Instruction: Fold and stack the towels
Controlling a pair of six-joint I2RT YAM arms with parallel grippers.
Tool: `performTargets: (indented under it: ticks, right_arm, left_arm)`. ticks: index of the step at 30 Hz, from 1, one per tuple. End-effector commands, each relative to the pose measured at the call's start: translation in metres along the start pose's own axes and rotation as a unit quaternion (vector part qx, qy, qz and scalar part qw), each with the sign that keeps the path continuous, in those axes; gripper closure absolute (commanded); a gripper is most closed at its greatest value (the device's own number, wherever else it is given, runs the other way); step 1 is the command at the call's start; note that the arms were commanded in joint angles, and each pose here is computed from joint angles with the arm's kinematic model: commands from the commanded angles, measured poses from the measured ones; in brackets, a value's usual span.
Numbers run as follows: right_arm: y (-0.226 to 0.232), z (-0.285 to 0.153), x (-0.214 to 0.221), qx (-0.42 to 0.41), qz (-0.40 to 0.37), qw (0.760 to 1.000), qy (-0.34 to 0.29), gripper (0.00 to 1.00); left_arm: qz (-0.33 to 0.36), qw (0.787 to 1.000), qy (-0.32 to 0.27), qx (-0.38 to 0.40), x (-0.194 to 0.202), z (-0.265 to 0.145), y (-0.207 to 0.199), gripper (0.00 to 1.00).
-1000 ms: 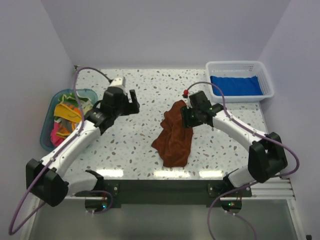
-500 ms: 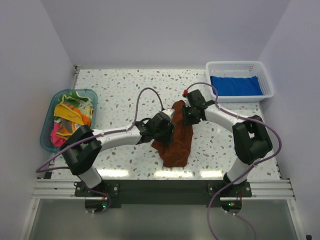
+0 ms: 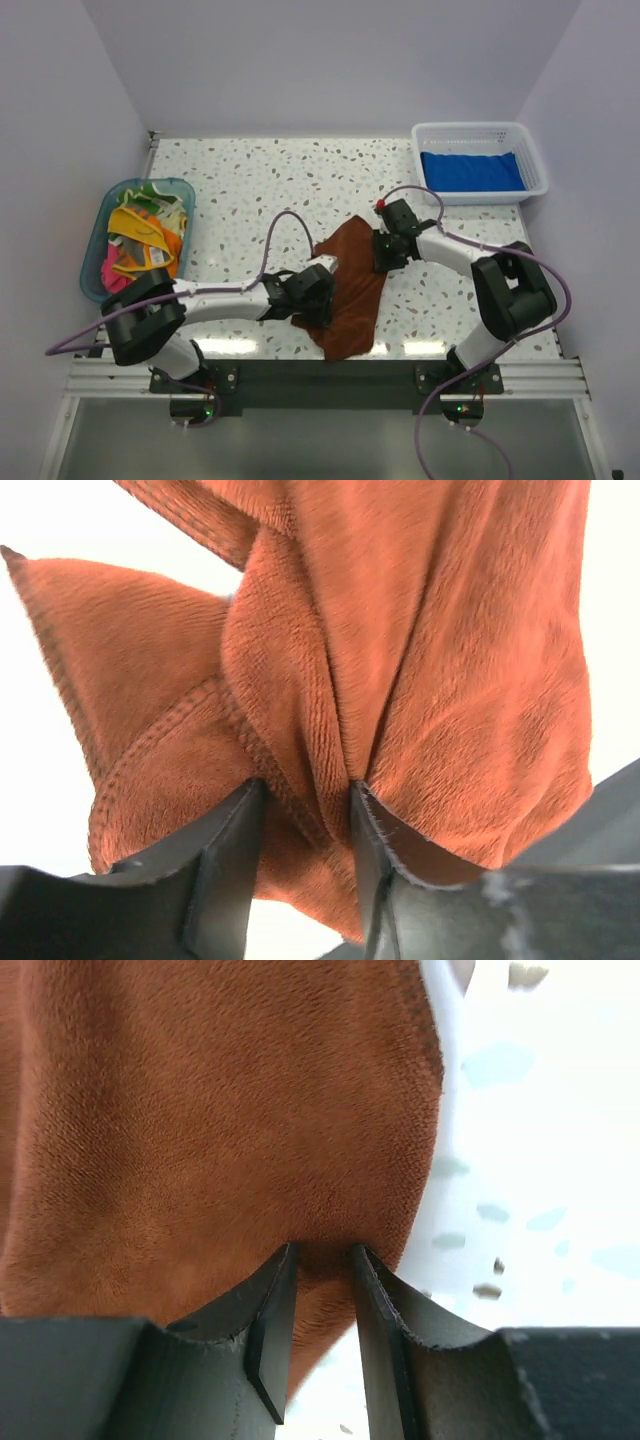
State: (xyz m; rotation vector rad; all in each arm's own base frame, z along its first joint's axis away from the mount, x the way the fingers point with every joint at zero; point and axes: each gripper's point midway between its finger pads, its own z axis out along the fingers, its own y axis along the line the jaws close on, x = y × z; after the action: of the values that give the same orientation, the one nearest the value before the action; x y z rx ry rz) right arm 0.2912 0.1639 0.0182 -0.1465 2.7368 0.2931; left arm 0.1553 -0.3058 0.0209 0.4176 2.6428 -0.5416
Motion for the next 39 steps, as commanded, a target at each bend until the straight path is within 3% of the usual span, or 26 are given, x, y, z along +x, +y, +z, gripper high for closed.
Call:
performTargets:
  ticks: [1, 6, 10, 14, 25, 39]
  right_arm:
    - [-0.005, -0.011, 0.013, 0.004, 0.003, 1.000, 0.006, 0.66]
    - [0.004, -0.036, -0.011, -0.010, -0.034, 0.999, -0.019, 0.63]
    - [0.017, -0.058, -0.053, -0.023, -0.090, 0.994, -0.059, 0.55]
    - [0.022, -0.056, -0.074, -0.025, -0.147, 0.987, -0.054, 0.46]
    - [0.030, -0.009, -0.114, -0.036, -0.280, 0.959, -0.007, 0.44]
    - [0.045, 0.032, -0.113, -0.091, -0.316, 0.944, 0.036, 0.49]
  left_arm:
    - [-0.030, 0.996, 0.068, -0.049, 0.056, -0.028, 0.031, 0.54]
    - [-0.033, 0.999, -0.001, -0.041, 0.025, -0.065, 0.022, 0.34]
    - [-0.040, 0.996, -0.062, -0.057, -0.023, -0.082, 0.025, 0.30]
    - [-0.067, 0.990, -0.098, -0.079, -0.063, -0.076, 0.060, 0.28]
    - [-0.041, 0.990, -0.090, -0.102, -0.102, -0.037, 0.085, 0.38]
    - [-0.039, 0.991, -0.071, -0.109, -0.097, -0.013, 0.092, 0.46]
